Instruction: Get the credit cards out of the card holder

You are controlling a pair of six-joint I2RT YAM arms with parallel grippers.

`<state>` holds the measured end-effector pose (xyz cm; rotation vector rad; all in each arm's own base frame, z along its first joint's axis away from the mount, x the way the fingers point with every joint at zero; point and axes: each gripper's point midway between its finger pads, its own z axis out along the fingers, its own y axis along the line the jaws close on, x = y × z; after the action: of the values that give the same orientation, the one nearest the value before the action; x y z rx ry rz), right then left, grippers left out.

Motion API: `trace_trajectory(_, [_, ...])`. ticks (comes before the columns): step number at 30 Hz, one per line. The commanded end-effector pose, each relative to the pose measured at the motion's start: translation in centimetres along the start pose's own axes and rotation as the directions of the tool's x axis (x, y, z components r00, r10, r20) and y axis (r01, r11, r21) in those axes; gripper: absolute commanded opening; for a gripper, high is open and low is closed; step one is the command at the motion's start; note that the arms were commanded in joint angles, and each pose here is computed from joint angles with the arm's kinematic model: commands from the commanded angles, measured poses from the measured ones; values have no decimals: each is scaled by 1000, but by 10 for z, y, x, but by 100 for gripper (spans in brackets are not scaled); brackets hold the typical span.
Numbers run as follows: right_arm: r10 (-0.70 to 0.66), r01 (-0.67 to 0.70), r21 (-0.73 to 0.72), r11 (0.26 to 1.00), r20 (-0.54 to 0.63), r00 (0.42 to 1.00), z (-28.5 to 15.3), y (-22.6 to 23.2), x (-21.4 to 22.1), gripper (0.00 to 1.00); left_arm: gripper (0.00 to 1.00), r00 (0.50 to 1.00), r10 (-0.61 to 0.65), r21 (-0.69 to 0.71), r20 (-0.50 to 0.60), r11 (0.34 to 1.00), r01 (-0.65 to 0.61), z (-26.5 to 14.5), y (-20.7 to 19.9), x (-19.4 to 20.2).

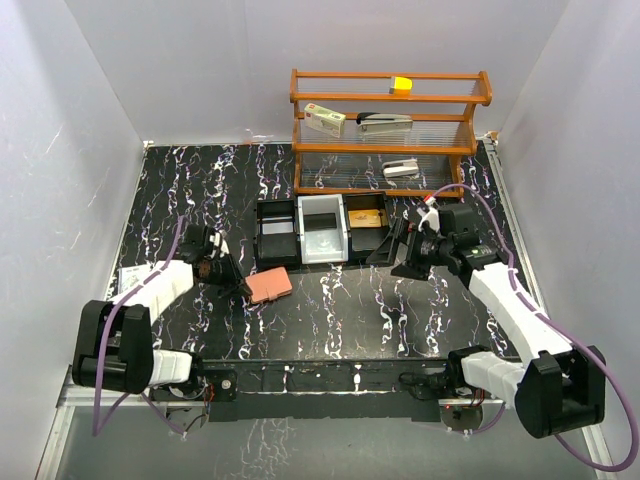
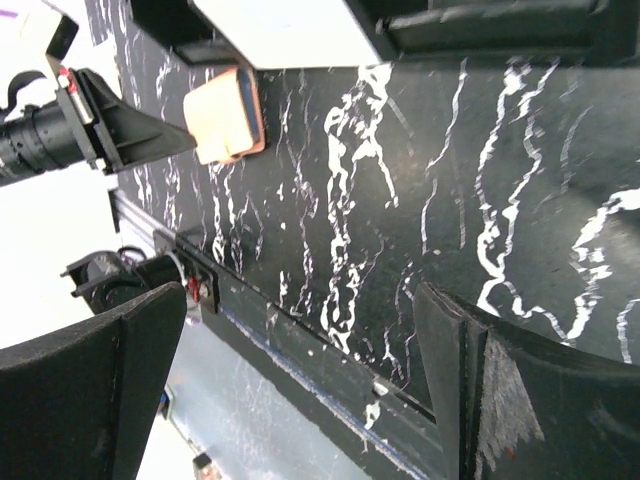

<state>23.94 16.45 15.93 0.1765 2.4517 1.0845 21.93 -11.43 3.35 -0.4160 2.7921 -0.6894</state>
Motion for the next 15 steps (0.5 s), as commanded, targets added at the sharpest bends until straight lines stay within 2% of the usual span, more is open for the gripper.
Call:
trace_trajectory(1, [-32, 34, -85, 996, 25, 999, 6, 27, 5, 96, 0, 1000, 22, 75, -17, 997, -21, 5, -20, 15])
trace_trajectory(5, [-22, 24, -83, 996, 20, 1000, 20, 38, 17, 95, 0, 999, 27, 127, -42, 992, -22, 13, -41, 34])
trace_trajectory(9, [15, -12, -90, 996, 31, 999, 35, 46, 32, 88, 0, 996, 69, 158, -58, 986, -59, 21, -74, 66])
trace_trajectory(11, [65, -63, -78, 995, 36, 997, 41, 45, 41, 83, 0, 996, 78, 163, -50, 984, -69, 24, -89, 80])
trace_trajectory(15, [144, -139, -76, 987, 62, 988, 46, 41, 54, 67, 0, 997, 69, 167, -35, 984, -62, 27, -110, 94])
